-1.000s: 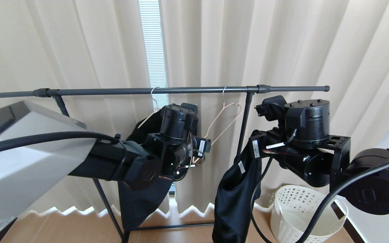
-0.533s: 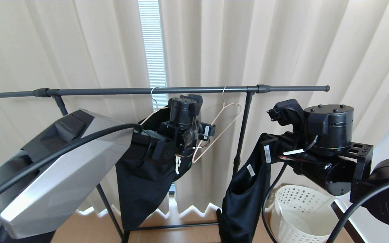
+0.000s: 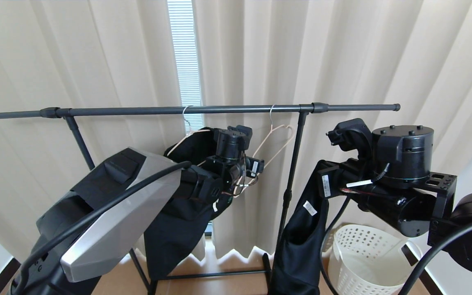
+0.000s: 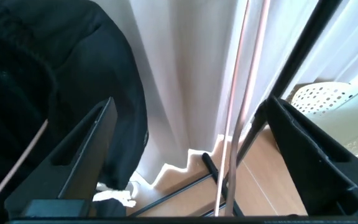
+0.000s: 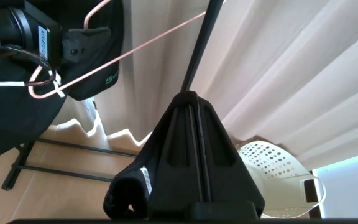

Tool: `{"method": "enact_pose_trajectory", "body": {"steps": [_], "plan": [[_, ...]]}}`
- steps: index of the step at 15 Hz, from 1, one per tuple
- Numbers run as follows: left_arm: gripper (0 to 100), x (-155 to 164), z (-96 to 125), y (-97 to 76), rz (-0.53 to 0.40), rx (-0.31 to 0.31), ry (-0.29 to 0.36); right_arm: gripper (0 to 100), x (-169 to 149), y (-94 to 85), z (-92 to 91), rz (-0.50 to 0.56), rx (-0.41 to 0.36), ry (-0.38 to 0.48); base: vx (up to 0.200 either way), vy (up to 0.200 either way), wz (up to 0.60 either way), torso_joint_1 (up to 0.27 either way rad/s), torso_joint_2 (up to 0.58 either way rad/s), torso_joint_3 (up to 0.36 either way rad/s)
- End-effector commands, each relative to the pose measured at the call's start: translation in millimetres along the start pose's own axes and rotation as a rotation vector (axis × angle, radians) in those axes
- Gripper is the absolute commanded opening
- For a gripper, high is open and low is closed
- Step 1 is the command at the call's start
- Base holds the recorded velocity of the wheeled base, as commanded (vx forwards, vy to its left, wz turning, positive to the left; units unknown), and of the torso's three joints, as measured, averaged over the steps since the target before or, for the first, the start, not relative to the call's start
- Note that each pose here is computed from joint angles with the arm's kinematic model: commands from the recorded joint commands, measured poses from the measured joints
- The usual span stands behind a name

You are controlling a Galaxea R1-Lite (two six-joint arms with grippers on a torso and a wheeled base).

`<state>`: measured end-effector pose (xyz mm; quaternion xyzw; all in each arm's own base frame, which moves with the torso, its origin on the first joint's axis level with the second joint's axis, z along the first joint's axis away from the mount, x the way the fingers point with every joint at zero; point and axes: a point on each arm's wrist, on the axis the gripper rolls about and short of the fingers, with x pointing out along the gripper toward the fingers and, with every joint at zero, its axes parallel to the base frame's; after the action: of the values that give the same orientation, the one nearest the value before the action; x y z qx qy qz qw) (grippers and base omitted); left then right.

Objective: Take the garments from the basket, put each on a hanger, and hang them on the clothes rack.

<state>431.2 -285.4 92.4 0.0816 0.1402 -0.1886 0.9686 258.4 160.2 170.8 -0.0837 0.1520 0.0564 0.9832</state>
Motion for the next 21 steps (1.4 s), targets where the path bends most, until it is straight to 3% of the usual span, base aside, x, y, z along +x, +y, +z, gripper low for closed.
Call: {"method": "enact_pose_trajectory", "body": {"steps": [1,2,3,10,18,21], "plan": [[100,1.5,-2.5,-0.2,0.001,0.0,0.004,0,0.0,0.1,0.4,0.0,0.001,-0.002,0.0,0.0,0.0,0.0,0.0,0.0],[100,1.9,-3.6,-0.3,0.002,0.0,0.007,0,0.0,0.1,0.4,0.0,0.001,-0.002,0.0,0.0,0.0,0.0,0.0,0.0],[0,1.5,-3.8,-0.2,0.004,0.001,0.009,0,0.0,0.1,0.4,0.0,0.001,-0.002,0.0,0.0,0.0,0.0,0.0,0.0],[0,-3.5,4.1,3.8,0.013,-0.006,-0.005,0,0.0,0.1,0.4,0.0,0.001,-0.002,0.0,0.0,0.0,0.0,0.0,0.0],[0,-41.7,20.9,11.8,0.005,-0.013,0.002,0,1.9,1.0,-0.4,-0.001,-0.001,0.002,0.0,0.0,0.0,0.0,0.0,0.0],[0,-58.7,27.4,14.2,0.004,-0.022,-0.045,0,1.9,1.1,0.0,-0.001,-0.001,0.001,0.0,0.0,0.0,0.0,0.0,0.0]]}}
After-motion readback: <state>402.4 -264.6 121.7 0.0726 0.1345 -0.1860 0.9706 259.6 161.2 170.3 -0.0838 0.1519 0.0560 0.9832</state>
